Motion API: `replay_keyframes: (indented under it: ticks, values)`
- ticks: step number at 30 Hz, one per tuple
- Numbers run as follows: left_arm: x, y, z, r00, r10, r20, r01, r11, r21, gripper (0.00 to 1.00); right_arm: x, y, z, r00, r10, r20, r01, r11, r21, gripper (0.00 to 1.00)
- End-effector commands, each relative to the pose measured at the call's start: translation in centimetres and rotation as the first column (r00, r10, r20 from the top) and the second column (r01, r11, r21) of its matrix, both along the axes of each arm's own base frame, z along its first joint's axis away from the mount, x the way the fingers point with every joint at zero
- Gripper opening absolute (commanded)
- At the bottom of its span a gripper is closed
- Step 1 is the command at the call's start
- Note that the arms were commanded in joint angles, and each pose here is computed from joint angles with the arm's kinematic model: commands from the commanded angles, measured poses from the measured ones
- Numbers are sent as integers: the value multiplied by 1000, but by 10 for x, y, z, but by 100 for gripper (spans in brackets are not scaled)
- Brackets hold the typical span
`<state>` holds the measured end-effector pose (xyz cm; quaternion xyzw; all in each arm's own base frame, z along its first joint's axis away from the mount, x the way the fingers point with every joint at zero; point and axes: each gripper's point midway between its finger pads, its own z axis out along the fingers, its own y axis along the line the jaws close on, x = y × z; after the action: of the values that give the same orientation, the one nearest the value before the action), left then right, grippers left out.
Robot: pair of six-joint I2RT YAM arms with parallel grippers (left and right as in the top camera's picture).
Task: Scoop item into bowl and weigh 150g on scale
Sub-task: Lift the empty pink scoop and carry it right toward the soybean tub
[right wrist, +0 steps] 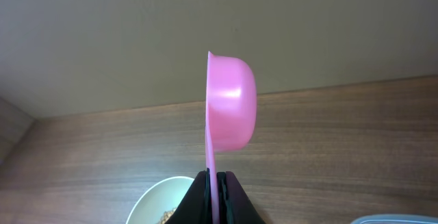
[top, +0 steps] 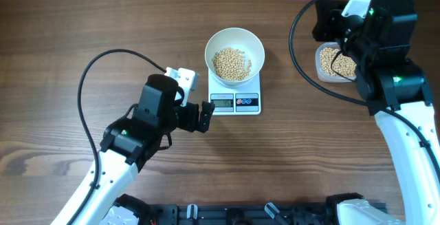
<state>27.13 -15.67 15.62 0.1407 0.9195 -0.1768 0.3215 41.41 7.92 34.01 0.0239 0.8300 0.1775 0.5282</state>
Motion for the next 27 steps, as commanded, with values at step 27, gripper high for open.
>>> replay_keyframes:
  ticks: [27]
  values:
    - [-1, -3, 9, 999, -24, 36, 25, 1000, -17, 100, -12, -20, 22, 998, 1, 67, 3, 998, -56, 4]
